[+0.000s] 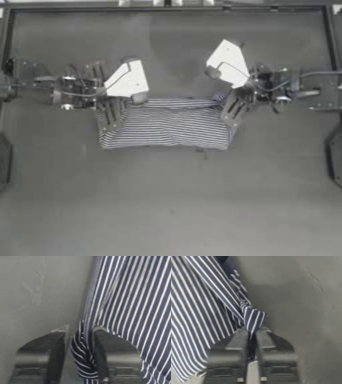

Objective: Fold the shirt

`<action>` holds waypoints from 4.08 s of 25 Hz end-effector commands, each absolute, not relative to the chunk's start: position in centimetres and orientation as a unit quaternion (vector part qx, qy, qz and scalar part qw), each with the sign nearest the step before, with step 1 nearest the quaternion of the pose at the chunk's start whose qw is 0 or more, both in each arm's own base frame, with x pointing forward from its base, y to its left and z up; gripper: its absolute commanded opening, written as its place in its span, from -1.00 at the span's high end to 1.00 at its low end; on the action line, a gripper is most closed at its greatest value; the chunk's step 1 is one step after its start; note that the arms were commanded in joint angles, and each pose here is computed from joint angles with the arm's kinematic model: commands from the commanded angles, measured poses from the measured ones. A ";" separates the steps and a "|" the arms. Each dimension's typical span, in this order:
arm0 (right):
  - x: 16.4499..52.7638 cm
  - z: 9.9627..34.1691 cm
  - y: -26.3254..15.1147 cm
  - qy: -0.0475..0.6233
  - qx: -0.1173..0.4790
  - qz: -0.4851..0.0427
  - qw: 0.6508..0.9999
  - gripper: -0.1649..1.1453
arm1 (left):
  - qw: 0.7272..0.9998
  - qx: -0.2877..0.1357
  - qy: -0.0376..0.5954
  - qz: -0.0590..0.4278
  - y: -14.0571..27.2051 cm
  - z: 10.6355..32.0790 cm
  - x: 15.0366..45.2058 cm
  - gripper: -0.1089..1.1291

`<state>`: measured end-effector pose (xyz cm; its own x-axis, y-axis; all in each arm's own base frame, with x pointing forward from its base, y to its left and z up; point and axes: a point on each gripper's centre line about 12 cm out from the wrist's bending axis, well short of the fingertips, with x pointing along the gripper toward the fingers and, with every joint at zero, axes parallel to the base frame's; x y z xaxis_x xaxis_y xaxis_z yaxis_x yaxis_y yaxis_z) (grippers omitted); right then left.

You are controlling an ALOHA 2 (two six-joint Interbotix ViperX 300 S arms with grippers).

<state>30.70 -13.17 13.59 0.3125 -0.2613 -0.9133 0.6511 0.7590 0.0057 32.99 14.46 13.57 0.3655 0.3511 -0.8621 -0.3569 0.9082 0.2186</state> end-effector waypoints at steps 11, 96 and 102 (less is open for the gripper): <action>32.1 19.4 -14.0 0.434 0.185 -0.291 0.832 -0.62 | 0.873 0.010 0.430 0.230 14.7 21.0 33.3 -0.82; 30.2 9.9 -8.2 0.313 0.520 -0.366 0.706 0.61 | 0.951 0.036 0.293 0.094 10.6 18.2 37.5 -0.76; 30.4 10.0 -8.0 0.315 0.515 -0.361 0.710 0.71 | 0.944 0.034 0.317 0.086 10.4 16.1 38.3 -0.60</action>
